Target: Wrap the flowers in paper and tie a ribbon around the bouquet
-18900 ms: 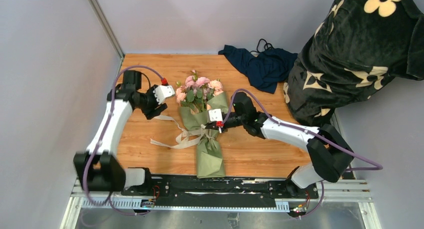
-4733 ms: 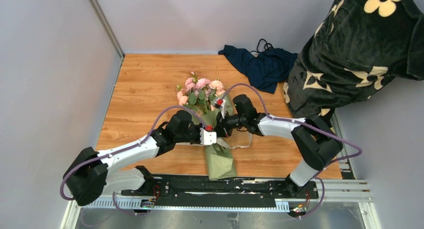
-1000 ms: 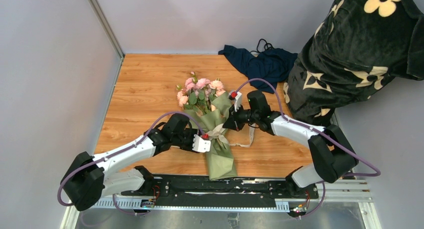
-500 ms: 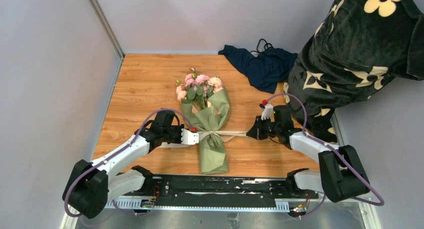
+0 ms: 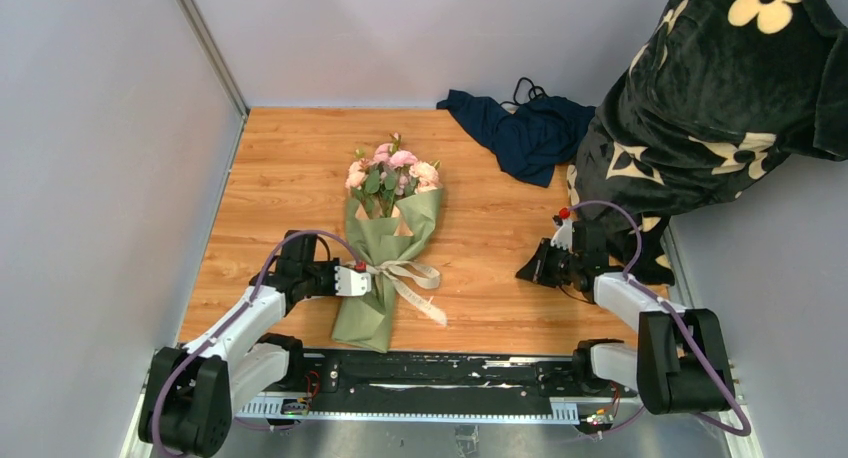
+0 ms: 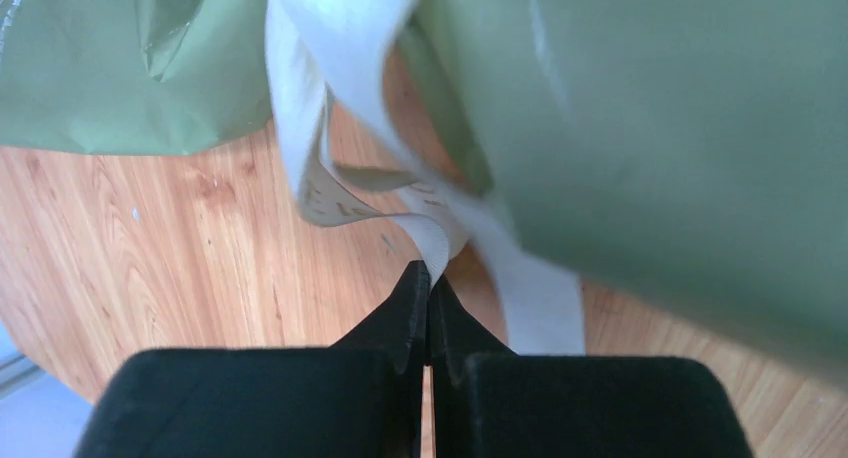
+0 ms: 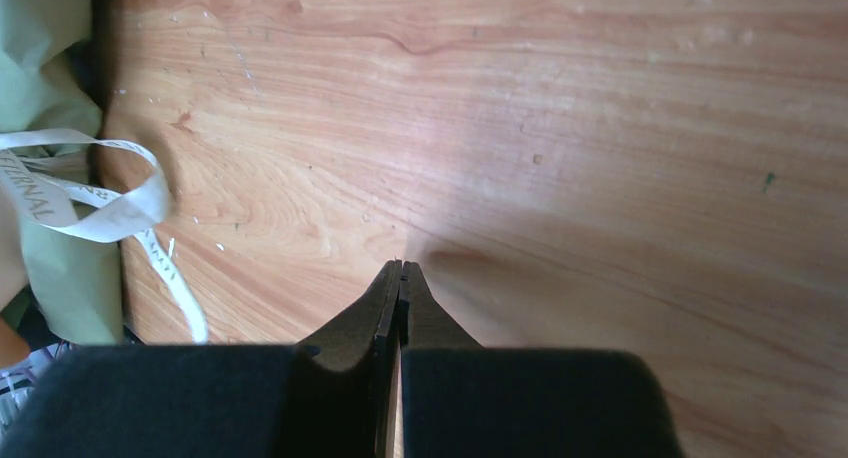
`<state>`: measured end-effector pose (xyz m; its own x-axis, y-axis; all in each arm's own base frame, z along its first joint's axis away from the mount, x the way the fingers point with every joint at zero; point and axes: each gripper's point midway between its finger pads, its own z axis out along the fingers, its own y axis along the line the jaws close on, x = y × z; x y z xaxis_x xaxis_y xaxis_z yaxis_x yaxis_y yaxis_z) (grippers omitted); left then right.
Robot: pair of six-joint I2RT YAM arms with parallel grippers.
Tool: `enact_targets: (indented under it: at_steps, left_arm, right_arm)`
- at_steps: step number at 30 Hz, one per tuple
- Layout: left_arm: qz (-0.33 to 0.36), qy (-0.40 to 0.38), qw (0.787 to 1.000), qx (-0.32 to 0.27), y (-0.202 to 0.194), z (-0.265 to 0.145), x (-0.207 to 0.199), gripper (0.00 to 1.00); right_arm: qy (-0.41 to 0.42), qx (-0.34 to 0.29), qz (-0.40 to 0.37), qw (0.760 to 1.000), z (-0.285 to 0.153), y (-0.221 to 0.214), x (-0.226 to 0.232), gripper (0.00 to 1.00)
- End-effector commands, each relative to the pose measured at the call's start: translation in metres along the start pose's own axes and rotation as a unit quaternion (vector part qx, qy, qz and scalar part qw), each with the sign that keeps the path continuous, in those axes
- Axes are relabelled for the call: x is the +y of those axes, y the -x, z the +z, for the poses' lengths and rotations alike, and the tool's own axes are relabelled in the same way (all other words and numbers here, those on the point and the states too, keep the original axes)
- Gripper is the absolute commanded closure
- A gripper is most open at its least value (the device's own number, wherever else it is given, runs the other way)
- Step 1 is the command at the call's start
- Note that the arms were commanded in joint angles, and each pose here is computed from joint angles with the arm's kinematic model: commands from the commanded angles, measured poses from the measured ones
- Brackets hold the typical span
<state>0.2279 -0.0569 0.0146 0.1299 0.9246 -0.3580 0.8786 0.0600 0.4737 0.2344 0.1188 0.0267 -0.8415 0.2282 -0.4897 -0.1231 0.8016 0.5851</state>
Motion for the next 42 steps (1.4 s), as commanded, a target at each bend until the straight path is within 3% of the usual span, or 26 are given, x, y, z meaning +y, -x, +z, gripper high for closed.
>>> enact_targets:
  at_steps: [1,5,7,9,10,11,12,14,20,23,26,31,33,36,37,42]
  left_arm:
    - [0.008,-0.019,0.999,0.035,-0.02,-0.005,-0.013,1.0]
    - [0.001,-0.036,0.999,-0.002,-0.005,-0.008,-0.017,1.0]
    - [-0.007,-0.03,0.999,-0.01,-0.001,-0.008,-0.013,1.0]
    - [-0.011,-0.022,1.0,-0.01,0.0,-0.009,-0.007,1.0]
    - [-0.01,-0.019,1.0,-0.011,0.001,-0.009,-0.005,1.0]
    - [-0.01,-0.015,1.0,-0.012,0.002,-0.01,-0.003,1.0]
    - [-0.008,-0.01,1.0,-0.013,0.003,-0.01,0.0,1.0]
    - [-0.008,-0.001,1.0,-0.015,0.004,-0.011,0.006,1.0]
    - [0.001,0.01,1.0,-0.018,0.007,-0.014,0.014,1.0]
    - [0.004,0.003,1.0,-0.016,0.005,-0.013,0.009,1.0]
    - [0.003,0.003,1.0,-0.016,0.004,-0.012,0.007,1.0]
    - [-0.008,0.012,1.0,-0.018,0.006,-0.014,0.011,1.0]
    - [-0.011,0.019,1.0,-0.015,0.006,-0.014,0.015,1.0]
    - [-0.005,0.03,1.0,-0.002,0.001,-0.015,0.021,1.0]
    - [-0.003,0.037,0.999,0.007,-0.002,-0.016,0.025,1.0]
    - [0.006,0.061,0.998,0.034,-0.023,-0.014,0.033,1.0]
  right_arm:
    - [-0.035,0.013,0.017,0.999,-0.005,-0.014,-0.015,1.0]
    - [-0.015,0.02,0.0,1.0,-0.002,-0.012,-0.008,1.0]
    - [0.043,0.031,-0.081,0.995,0.002,-0.005,0.026,0.96]
    - [0.113,0.039,-0.211,0.97,0.007,-0.002,0.079,0.71]
    - [0.147,0.033,-0.284,0.947,0.011,-0.004,0.105,0.51]
    - [0.177,0.015,-0.352,0.919,0.014,-0.002,0.129,0.38]
    - [0.212,-0.014,-0.434,0.876,0.02,-0.001,0.158,0.34]
    - [0.259,-0.043,-0.499,0.826,0.033,-0.001,0.188,0.31]
    - [0.346,0.077,-0.572,0.74,0.086,-0.047,0.218,0.27]
    - [0.345,0.086,-0.579,0.734,0.103,-0.047,0.224,0.27]
    - [0.293,0.101,-0.576,0.756,0.127,-0.045,0.206,0.27]
    - [0.294,0.12,-0.566,0.761,0.134,-0.07,0.19,0.36]
    - [0.308,0.135,-0.566,0.753,0.13,-0.083,0.188,0.46]
    - [0.293,0.167,-0.555,0.761,0.123,-0.092,0.177,0.91]
    - [0.28,0.176,-0.552,0.765,0.119,-0.092,0.171,0.99]
    - [0.216,0.19,-0.524,0.801,0.101,-0.088,0.14,1.0]
